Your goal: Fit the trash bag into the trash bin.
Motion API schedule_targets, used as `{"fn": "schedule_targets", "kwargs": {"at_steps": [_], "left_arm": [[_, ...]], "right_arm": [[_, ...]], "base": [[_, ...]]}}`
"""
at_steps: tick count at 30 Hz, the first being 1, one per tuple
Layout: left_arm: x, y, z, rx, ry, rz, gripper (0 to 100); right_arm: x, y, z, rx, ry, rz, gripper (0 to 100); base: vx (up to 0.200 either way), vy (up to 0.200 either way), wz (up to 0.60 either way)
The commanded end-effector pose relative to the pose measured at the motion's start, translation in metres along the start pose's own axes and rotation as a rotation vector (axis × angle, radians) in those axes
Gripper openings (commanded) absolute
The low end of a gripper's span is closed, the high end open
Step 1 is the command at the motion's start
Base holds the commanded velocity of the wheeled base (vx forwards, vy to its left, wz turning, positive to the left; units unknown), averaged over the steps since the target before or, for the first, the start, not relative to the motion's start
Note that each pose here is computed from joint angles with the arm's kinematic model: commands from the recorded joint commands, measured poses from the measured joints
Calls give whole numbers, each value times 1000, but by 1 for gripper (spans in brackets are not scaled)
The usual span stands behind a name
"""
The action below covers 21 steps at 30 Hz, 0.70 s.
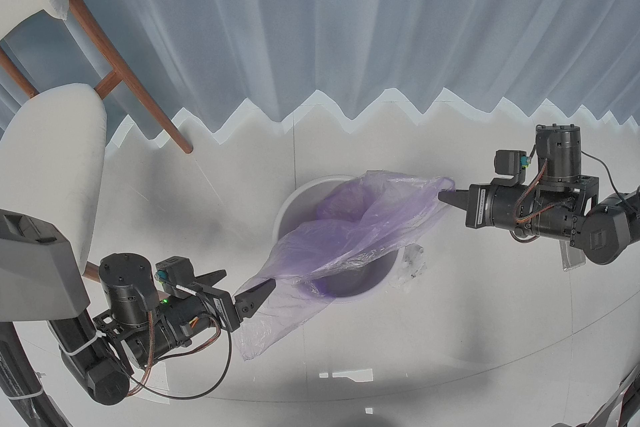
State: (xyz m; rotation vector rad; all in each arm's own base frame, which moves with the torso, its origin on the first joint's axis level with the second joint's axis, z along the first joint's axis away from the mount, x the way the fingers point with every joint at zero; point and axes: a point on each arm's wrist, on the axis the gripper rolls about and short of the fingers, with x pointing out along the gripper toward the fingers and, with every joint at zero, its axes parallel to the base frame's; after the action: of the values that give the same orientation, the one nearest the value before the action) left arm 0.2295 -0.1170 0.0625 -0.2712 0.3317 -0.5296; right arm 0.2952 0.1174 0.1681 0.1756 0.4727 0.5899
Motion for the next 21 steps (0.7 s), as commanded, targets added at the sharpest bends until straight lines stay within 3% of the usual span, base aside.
{"fn": "schedule_targets", "kwargs": {"at_steps": [1, 2, 6, 14, 21], "left_arm": [[-1, 0, 2, -25, -15, 18, 100], [-4, -3, 8, -59, -49, 30, 100], [-7, -6, 8, -89, -50, 22, 100], [-1, -34, 4, -67, -36, -85, 100], [16, -25, 10, -74, -77, -58, 100]], "right_arm": [[-5, -6, 0, 5, -8, -17, 0], [-7, -10, -1, 9, -14, -25, 0], [-8, -11, -6, 13, 0, -29, 0], [-7, -9, -11, 10, 17, -24, 0], [-9, -8, -8, 6, 4, -22, 0]], "base": [[0, 0, 0], [0, 0, 0], [0, 0, 0], [0, 0, 0], [0, 0, 0]]}}
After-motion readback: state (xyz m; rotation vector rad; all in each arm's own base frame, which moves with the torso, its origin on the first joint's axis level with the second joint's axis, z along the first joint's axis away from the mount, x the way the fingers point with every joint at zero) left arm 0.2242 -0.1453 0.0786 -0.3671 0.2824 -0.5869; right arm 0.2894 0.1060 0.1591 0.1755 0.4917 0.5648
